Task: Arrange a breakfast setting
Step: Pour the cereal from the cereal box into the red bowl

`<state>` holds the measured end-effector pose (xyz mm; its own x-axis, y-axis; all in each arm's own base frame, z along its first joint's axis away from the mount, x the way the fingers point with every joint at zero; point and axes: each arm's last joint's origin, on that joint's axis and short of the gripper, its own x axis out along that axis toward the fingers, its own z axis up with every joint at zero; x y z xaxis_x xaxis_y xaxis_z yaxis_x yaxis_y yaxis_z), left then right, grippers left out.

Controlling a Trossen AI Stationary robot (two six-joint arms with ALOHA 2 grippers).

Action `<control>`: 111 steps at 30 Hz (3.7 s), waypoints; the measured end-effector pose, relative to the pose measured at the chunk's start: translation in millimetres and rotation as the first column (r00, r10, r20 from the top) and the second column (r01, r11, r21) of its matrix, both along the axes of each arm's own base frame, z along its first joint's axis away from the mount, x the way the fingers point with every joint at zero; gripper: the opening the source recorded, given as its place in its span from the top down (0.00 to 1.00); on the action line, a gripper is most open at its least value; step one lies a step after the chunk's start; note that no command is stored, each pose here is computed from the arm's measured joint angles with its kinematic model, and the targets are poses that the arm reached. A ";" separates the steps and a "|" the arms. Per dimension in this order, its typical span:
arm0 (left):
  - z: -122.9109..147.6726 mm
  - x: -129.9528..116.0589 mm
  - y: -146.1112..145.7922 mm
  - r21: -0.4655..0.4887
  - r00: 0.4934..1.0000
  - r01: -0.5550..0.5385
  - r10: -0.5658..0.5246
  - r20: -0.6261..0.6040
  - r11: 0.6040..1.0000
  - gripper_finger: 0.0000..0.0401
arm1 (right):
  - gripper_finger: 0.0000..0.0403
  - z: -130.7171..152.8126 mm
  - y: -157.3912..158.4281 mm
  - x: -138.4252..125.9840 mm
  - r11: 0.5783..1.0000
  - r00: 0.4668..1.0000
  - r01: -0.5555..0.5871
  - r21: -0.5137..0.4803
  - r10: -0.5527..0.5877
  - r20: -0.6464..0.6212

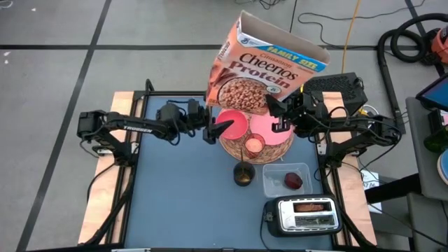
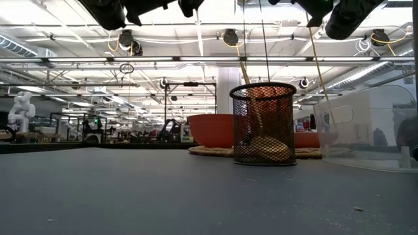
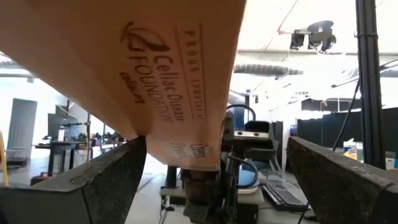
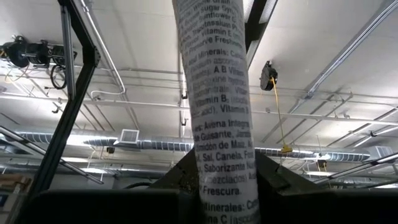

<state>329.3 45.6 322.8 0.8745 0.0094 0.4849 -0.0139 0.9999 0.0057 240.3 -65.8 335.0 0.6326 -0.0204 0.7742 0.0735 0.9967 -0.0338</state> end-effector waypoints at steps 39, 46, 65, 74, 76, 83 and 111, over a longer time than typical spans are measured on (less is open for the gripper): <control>10.0 -8.5 12.6 -0.052 0.991 -0.043 0.049 0.124 0.998 0.02 | 0.94 -4.1 -1.0 4.0 0.999 0.998 -0.025 0.034 0.027 -0.050; 9.9 -7.7 8.5 -0.044 0.992 -0.037 0.042 0.121 0.998 0.02 | 0.94 -5.8 -1.5 5.8 0.999 0.997 -0.018 0.038 0.021 -0.079; 12.0 -9.5 9.9 -0.042 0.985 -0.081 0.086 0.150 0.996 0.28 | 0.94 -7.5 -2.2 7.9 0.999 0.994 -0.013 0.044 0.018 -0.107; 12.1 -9.5 9.9 -0.029 0.984 -0.091 0.095 0.150 0.995 0.44 | 0.94 -7.9 -2.5 8.1 0.998 0.993 -0.029 0.063 0.035 -0.111; 12.1 -9.5 10.0 -0.033 0.984 -0.097 0.100 0.150 0.995 0.43 | 0.94 -7.9 -2.5 8.2 0.997 0.993 -0.034 0.069 0.042 -0.110; 12.1 -9.5 10.0 -0.031 0.983 -0.097 0.101 0.150 0.995 0.42 | 0.93 -8.0 -2.5 8.3 0.997 0.993 -0.033 0.068 0.040 -0.112; 22.2 -18.6 13.8 -0.029 0.984 -0.121 0.124 0.132 0.992 0.41 | 0.32 -1.8 1.9 -8.5 0.995 0.912 0.045 0.084 -0.006 -0.410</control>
<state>310.7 59.4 345.1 0.7938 0.1239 0.5954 -0.1355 0.9905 -0.0254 231.8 -63.8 333.2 0.8916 -0.0978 0.4420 0.0976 0.9950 0.0232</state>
